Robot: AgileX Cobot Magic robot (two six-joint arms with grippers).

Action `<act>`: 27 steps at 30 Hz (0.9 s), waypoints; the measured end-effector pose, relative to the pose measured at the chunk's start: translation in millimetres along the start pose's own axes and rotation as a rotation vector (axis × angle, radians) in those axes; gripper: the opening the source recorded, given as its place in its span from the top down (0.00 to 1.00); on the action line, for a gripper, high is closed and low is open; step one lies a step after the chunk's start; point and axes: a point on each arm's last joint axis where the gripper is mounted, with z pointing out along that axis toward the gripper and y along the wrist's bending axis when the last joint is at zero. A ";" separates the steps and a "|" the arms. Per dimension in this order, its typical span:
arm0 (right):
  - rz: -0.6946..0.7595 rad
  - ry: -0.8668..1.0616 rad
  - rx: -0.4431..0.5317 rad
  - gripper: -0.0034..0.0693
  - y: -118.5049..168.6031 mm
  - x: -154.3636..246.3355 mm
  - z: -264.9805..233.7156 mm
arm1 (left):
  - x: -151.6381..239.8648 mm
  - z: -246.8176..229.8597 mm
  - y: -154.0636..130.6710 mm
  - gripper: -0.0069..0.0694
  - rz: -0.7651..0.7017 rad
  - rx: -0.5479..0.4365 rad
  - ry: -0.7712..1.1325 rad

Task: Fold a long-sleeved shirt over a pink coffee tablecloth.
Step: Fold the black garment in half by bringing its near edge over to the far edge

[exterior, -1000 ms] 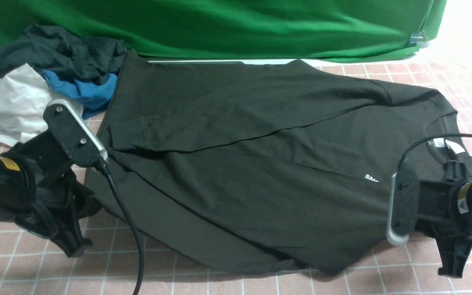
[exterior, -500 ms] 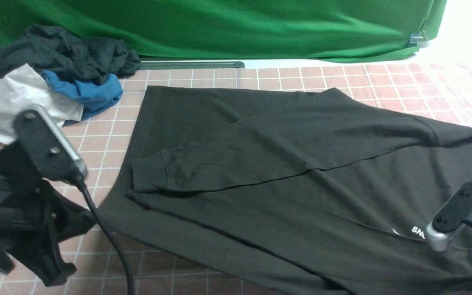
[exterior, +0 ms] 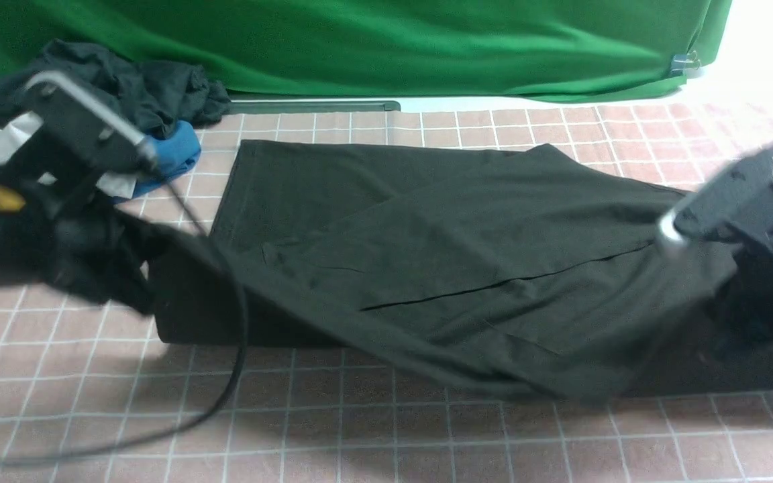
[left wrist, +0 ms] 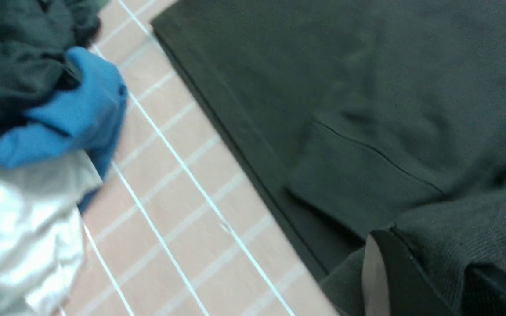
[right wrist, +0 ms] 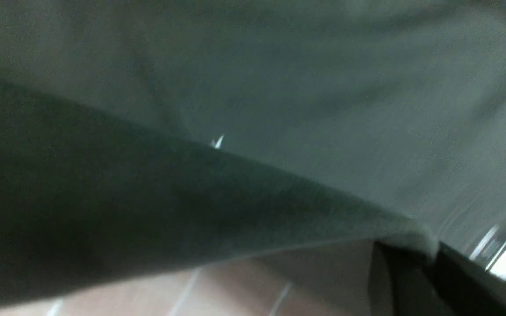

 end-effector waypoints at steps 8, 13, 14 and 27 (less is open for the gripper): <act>0.014 -0.064 0.092 0.91 -27.6 -38.0 23.2 | -32.1 75.2 43.7 0.86 -0.010 0.008 0.058; 0.080 -0.061 0.134 0.91 -63.0 -52.1 48.6 | -37.7 113.2 71.9 0.86 -0.040 -0.001 0.083; 0.087 -0.066 0.138 0.91 -67.3 -54.8 52.0 | -38.5 119.6 76.9 0.86 -0.046 -0.005 0.084; 0.085 -0.132 0.182 0.91 -108.0 -108.1 109.2 | -56.5 183.0 117.3 0.86 -0.041 -0.045 0.058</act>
